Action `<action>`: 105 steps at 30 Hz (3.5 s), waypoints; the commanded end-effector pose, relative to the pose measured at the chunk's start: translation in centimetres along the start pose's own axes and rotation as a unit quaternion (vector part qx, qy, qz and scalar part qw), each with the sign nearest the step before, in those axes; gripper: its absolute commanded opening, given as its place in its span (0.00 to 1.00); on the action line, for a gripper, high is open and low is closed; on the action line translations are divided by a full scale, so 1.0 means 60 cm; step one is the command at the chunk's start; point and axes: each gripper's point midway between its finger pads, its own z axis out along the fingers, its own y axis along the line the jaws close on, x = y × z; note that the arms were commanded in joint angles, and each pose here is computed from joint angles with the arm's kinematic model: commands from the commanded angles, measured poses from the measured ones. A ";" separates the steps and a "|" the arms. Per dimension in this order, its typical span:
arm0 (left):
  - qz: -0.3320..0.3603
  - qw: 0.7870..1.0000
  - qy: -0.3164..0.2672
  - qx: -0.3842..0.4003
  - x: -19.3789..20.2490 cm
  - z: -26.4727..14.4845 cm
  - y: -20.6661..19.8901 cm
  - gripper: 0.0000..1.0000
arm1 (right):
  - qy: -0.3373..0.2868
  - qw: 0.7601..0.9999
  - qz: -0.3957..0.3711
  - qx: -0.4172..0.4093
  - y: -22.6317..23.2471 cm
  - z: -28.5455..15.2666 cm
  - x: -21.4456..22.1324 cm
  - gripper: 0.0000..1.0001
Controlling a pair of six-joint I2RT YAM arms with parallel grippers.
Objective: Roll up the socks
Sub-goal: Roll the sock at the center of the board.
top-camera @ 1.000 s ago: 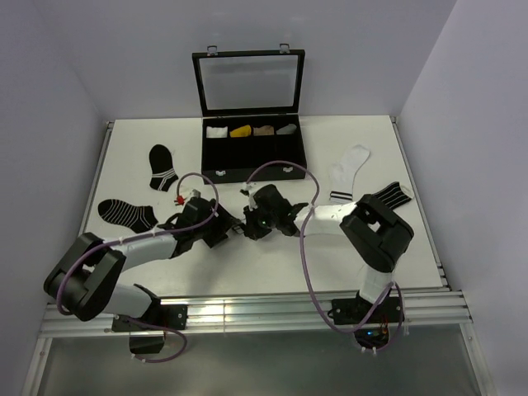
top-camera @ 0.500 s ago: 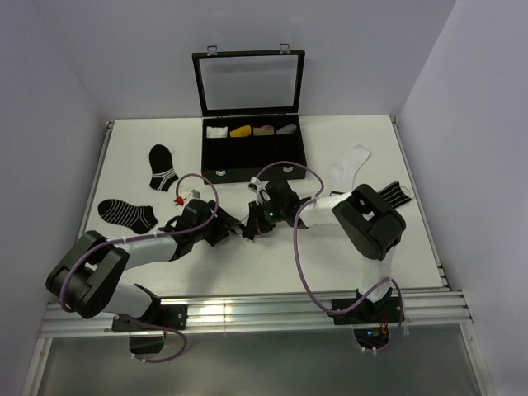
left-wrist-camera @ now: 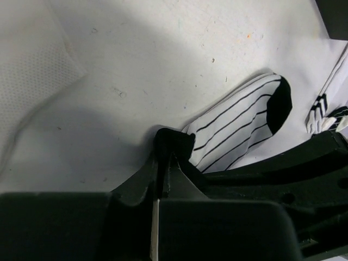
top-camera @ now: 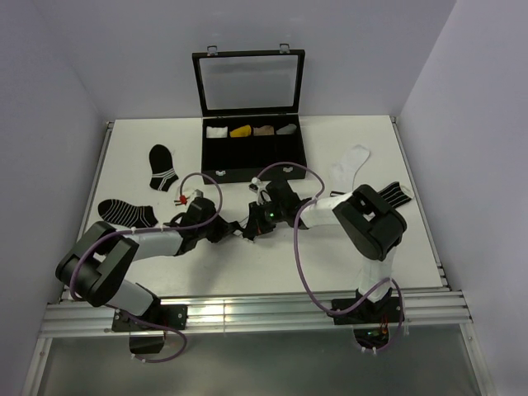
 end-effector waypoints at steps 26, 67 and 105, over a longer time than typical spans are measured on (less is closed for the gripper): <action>0.063 0.996 0.017 -0.068 -0.009 -0.002 -0.001 0.00 | -0.114 0.937 -0.261 0.202 0.067 -0.022 -0.027 0.45; 0.060 0.996 0.030 -0.065 -0.001 0.000 -0.001 0.00 | -0.103 0.936 -0.263 0.211 0.069 -0.003 -0.015 0.45; 0.050 0.997 0.032 -0.049 -0.006 -0.016 -0.020 0.00 | -0.012 0.929 -0.232 0.288 -0.033 0.020 0.018 0.00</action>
